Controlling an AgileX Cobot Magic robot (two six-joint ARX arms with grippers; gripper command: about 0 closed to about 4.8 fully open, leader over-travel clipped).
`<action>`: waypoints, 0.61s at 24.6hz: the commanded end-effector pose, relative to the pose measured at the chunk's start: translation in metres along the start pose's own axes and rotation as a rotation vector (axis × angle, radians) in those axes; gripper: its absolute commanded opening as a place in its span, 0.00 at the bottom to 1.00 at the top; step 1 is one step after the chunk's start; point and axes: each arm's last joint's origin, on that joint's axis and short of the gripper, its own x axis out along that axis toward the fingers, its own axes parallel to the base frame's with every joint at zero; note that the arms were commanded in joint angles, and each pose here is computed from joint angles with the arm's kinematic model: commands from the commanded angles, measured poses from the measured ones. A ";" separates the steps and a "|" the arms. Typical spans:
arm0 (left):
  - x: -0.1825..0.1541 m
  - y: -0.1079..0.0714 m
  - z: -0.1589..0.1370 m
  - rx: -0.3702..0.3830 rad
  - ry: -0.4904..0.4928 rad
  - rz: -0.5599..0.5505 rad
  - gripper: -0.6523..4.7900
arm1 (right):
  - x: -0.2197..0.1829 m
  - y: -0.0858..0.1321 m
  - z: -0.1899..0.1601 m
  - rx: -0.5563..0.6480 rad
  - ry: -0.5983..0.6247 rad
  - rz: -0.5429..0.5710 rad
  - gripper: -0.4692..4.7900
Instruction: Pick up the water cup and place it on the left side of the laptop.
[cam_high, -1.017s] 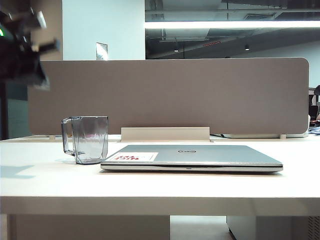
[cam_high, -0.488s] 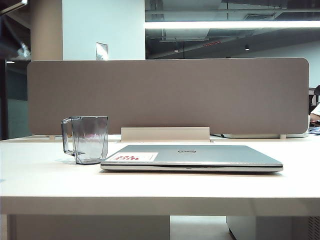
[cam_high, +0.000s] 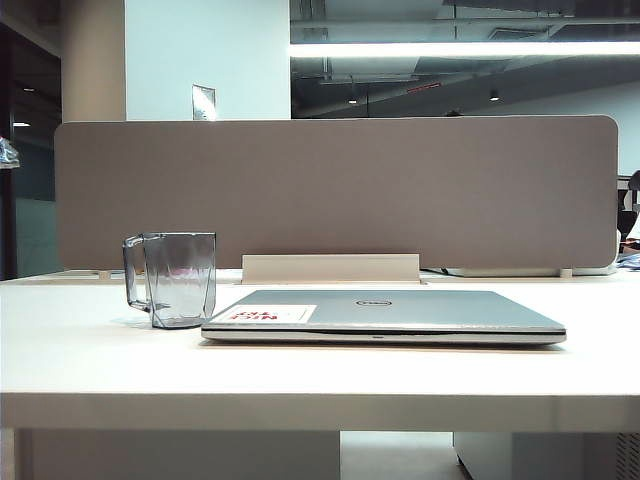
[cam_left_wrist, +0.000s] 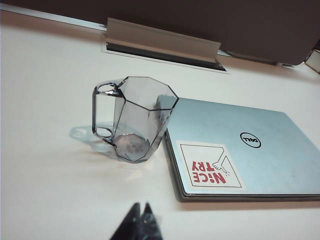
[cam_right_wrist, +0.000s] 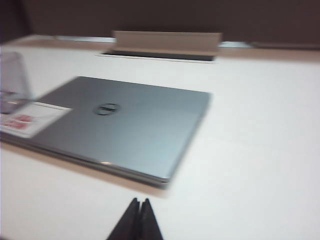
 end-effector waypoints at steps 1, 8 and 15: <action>-0.002 0.000 -0.001 0.002 -0.010 -0.004 0.11 | 0.000 -0.003 0.000 -0.058 -0.007 -0.098 0.08; -0.007 0.001 -0.003 0.018 0.010 -0.007 0.11 | -0.001 -0.008 0.000 -0.109 0.006 -0.263 0.08; -0.024 0.000 -0.001 0.029 -0.032 -0.016 0.11 | -0.002 -0.011 0.000 -0.099 0.012 -0.389 0.08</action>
